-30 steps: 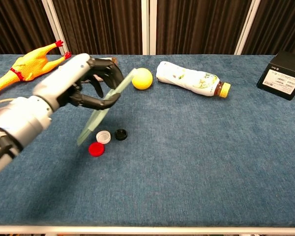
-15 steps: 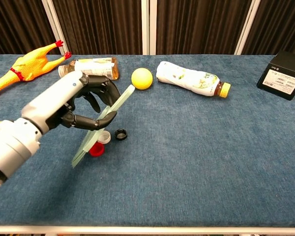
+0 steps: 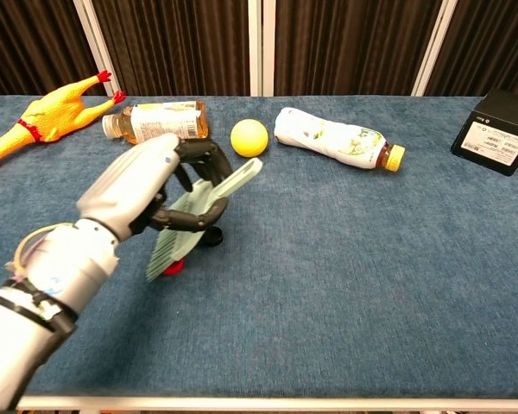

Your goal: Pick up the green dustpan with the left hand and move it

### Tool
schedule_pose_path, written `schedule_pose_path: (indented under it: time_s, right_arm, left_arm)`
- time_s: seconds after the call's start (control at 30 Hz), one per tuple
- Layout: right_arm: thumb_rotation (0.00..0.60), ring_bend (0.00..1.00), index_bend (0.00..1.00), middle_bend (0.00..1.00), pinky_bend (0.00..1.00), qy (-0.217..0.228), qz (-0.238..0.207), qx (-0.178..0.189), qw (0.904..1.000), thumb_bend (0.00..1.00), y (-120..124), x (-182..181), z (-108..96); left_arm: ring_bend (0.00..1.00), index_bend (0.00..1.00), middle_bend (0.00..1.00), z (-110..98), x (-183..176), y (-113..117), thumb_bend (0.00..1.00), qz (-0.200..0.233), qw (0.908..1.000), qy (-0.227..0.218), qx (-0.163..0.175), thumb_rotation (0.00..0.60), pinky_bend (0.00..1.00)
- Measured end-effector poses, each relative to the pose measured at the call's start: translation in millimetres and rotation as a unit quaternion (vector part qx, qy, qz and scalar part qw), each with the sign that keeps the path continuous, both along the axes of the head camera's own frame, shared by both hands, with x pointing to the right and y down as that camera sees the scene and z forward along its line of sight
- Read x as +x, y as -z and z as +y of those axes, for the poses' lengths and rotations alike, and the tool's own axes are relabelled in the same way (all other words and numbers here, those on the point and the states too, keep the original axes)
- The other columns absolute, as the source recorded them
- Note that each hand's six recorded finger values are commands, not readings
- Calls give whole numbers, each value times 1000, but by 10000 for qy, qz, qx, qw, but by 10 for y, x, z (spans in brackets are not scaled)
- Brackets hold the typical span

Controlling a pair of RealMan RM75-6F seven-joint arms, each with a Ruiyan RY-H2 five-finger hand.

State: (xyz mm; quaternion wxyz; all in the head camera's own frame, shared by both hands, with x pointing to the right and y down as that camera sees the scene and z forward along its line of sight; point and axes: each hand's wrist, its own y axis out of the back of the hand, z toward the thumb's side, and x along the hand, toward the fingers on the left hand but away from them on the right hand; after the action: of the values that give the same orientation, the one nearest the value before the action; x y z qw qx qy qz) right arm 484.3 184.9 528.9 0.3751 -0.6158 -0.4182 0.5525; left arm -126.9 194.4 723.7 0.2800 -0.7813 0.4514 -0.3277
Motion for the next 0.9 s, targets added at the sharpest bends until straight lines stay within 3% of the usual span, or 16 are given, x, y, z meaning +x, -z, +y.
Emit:
schedule_pose_path:
  time_s: [0.23,0.47,0.57,0.67,0.8,0.9]
  right_arm:
    - [600,0,0,74,0,-23,7,-2,10000,101,3,9,0]
    - [600,0,0,74,0,-20,-1,-2,10000,101,-4,9,-5]
    - [600,0,0,74,0,-2,-22,5,10000,102,-15,-3,-13]
    - [600,0,0,74,0,22,-40,1,10000,102,-31,-18,-14]
    - [600,0,0,73,0,28,-55,-4,10000,102,-45,-30,-4]
    - [600,0,0,73,0,8,-56,18,10000,101,-37,-27,4]
  left_arm:
    - [385,521,567,-70,131,-6,475,56,10000,-54,35,600,435]
    - [385,521,565,-250,-146,123,475,-178,9992,-36,368,600,430]
    - [385,520,562,-385,-418,198,476,-507,9972,-53,549,600,423]
    - [385,518,558,-519,-750,224,476,-1107,9916,-168,654,600,416]
    - [385,513,554,-607,-1116,128,476,-2106,9747,-510,539,600,387]
    - [385,504,540,-575,-1219,8,472,-2625,9612,-782,314,600,363]
